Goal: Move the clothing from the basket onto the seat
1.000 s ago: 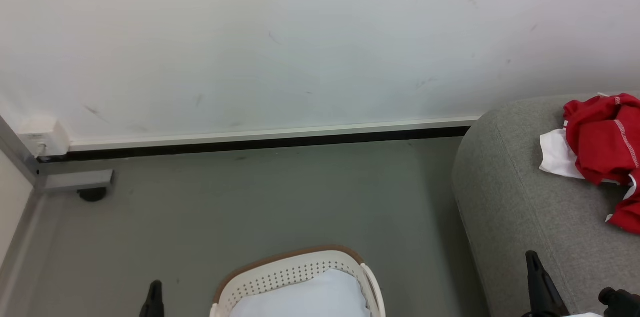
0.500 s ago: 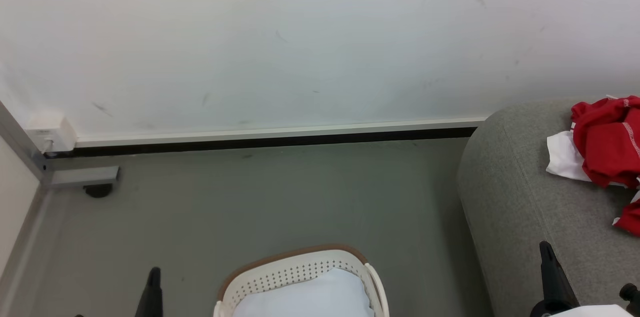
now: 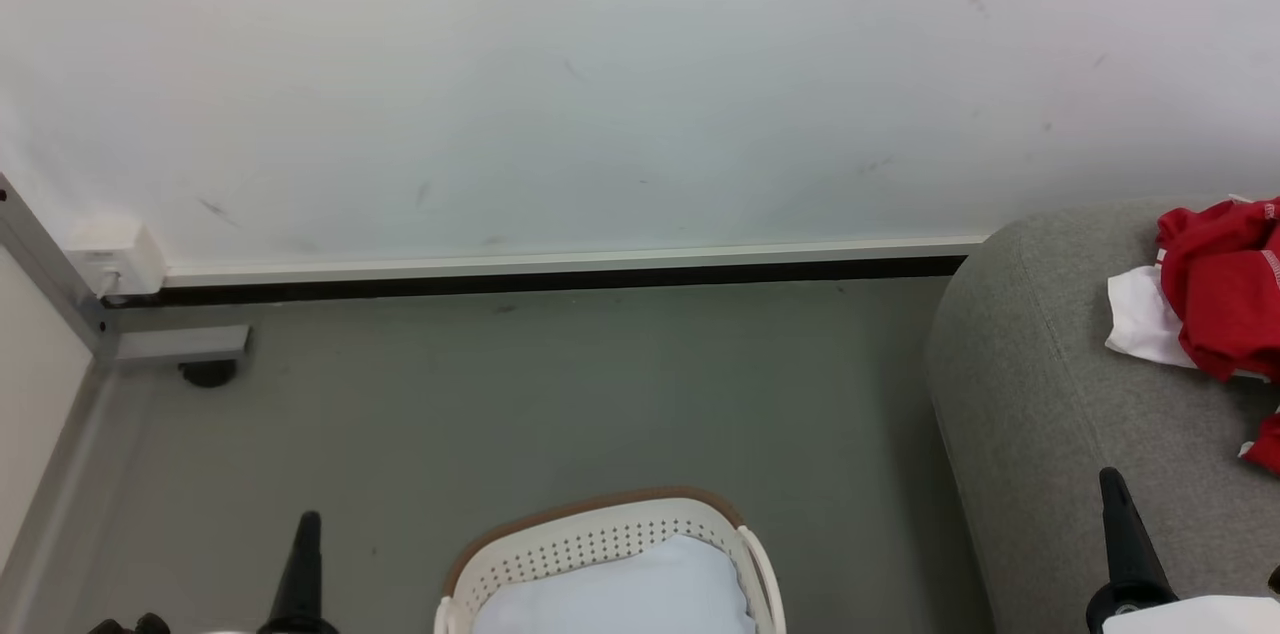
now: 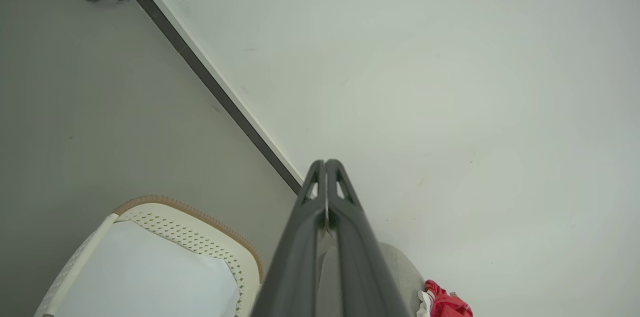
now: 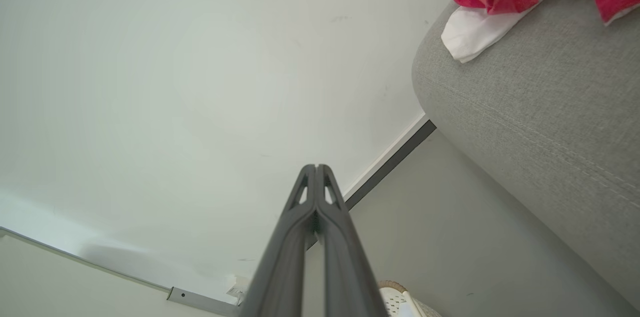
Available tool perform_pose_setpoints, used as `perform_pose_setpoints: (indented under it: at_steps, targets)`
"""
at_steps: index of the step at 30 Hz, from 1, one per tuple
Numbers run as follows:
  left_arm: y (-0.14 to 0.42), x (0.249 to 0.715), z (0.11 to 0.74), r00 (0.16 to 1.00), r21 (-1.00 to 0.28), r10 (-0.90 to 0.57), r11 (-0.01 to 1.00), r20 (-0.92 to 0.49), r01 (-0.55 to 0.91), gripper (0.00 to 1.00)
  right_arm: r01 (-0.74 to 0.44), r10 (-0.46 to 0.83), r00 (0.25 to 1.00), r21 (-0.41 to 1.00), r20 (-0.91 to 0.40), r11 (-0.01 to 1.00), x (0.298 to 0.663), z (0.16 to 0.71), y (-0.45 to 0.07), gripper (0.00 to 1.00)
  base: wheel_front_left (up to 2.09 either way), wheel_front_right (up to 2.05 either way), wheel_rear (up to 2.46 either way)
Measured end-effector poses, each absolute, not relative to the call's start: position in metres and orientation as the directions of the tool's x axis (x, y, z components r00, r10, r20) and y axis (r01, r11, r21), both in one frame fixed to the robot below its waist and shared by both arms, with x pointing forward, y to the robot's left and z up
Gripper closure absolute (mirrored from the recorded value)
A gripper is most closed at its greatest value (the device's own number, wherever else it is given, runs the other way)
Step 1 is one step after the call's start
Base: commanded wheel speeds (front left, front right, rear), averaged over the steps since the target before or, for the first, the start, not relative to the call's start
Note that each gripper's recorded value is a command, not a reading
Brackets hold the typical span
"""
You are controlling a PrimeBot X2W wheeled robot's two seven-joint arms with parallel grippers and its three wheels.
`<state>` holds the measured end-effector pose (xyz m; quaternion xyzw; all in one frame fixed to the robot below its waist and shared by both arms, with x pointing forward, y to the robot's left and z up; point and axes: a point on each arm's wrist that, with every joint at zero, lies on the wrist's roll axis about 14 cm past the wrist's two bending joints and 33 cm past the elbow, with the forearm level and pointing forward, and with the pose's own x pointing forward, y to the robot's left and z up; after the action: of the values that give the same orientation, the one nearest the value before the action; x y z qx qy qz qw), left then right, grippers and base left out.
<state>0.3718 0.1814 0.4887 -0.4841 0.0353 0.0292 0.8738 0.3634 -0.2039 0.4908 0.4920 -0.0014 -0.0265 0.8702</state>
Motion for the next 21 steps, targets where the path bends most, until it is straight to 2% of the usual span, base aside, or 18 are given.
perform_pose_setpoints:
  at_steps: [21]
  targets:
    - [0.187,0.38,0.501,0.997,-0.939,0.011,0.337,-0.072,-0.072,1.0,0.016,-0.035,0.999,0.943,-0.005,0.334,0.373,0.502,-0.205,1.0,0.0,0.0,0.0]
